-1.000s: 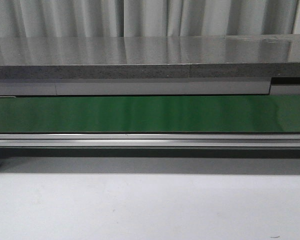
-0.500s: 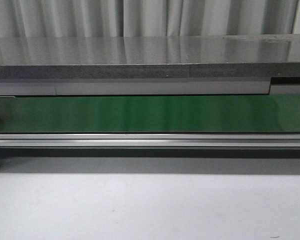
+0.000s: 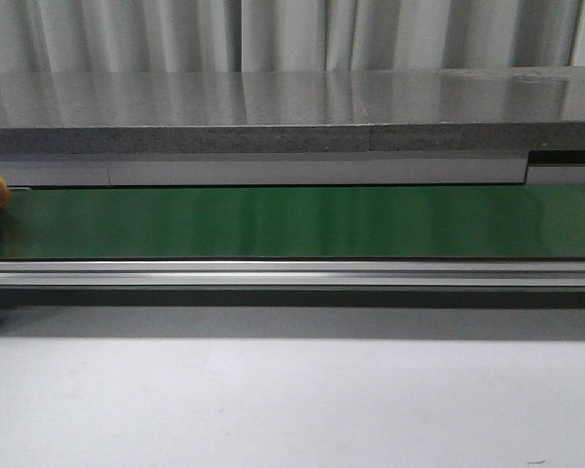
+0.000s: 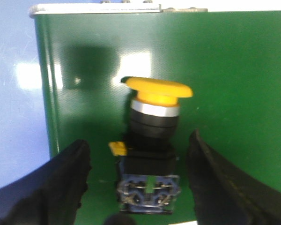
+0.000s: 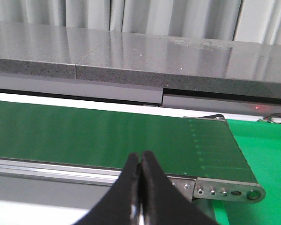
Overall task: Move button from left to right
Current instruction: 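Lift the button and place it on the conveyor belt's near end, then open the left gripper and withdraw it from the button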
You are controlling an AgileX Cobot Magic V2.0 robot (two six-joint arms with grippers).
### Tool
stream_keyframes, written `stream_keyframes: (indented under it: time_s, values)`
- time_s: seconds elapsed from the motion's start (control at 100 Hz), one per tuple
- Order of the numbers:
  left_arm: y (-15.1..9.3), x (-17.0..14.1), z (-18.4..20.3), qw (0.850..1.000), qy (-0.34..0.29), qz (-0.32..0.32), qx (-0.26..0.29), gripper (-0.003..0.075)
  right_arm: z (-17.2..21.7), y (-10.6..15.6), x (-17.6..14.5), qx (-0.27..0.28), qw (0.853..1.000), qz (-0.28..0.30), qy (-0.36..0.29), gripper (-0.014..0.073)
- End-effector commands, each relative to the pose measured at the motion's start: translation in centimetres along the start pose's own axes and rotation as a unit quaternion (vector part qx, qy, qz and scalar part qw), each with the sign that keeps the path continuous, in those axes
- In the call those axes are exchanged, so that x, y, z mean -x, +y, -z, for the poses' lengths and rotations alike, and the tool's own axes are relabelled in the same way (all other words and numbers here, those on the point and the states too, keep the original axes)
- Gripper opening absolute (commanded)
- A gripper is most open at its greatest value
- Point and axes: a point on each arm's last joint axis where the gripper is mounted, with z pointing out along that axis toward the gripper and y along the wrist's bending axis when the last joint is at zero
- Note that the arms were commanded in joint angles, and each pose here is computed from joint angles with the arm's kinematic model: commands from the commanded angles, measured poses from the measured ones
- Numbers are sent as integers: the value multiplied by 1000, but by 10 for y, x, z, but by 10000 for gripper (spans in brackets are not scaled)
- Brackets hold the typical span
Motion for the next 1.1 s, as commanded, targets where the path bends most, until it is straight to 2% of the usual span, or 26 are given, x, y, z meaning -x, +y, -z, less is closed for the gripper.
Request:
stream_keyframes:
  time_s: [0.0, 0.11, 0.33, 0.51, 0.68, 0.78, 1.03, 1.09]
  values:
    - [-7, 5, 25, 999, -40, 0, 0, 448, 2, 0, 9, 1, 999, 7, -52, -68]
    - [-9, 5, 30, 999, -49, 1, -2, 448, 2, 0, 9, 1, 999, 7, -52, -68]
    - [-19, 3, 67, 993, -117, -10, 3, 446, 2, 0, 9, 1, 999, 7, -52, -68]
    - [-32, -10, 105, 977, -210, -20, 19, 446, 2, 0, 9, 1, 999, 7, -52, -68]
    - [-48, -45, 124, 958, -284, -29, 36, 446, 2, 0, 9, 1, 999, 7, -52, -68]
    - [-61, -72, 134, 940, -336, -38, 45, 446, 2, 0, 9, 1, 999, 7, -52, -68]
    - [-91, -143, 130, 905, -417, -74, 37, 446, 2, 0, 9, 1, 999, 7, -52, -68]
    - [-96, -160, 130, 892, -444, -83, 33, 446, 2, 0, 9, 1, 999, 7, -52, -68]
